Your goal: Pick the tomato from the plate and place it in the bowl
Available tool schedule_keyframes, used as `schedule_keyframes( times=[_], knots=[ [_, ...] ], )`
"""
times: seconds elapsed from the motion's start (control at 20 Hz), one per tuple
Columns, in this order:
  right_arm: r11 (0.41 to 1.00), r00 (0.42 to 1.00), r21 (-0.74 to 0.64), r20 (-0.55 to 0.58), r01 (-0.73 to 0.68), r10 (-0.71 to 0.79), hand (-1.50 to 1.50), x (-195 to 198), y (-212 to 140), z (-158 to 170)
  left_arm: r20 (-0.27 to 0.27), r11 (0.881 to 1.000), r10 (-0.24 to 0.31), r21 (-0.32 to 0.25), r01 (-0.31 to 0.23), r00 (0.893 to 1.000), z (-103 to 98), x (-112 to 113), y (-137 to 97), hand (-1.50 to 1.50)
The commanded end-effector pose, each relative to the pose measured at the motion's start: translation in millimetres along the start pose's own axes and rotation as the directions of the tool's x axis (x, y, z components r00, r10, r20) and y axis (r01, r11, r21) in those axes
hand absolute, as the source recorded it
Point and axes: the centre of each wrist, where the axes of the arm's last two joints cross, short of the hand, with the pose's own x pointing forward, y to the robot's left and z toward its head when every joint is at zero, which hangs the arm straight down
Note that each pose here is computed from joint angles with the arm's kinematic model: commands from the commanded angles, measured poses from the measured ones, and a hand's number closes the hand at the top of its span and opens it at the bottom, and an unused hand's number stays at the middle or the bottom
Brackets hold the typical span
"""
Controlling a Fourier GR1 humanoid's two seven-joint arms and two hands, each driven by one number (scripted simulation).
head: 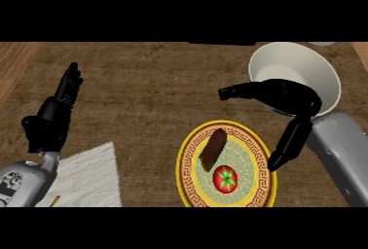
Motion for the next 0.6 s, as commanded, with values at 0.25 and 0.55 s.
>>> schedule_keyframes(
  times=[0.25,0.55],
  knots=[
    [0.873,0.951,0.402,-0.016,-0.276,0.308,-1.50,32,4,-33,-0.015,1.000,-0.009,-0.001,0.009,1.000,1,3,-6,0.00],
    [0.762,0.915,0.543,0.027,-0.352,0.403,-1.50,14,32,-60,-0.021,0.999,-0.024,0.025,0.024,0.999,1,10,-7,0.00]
  ],
)
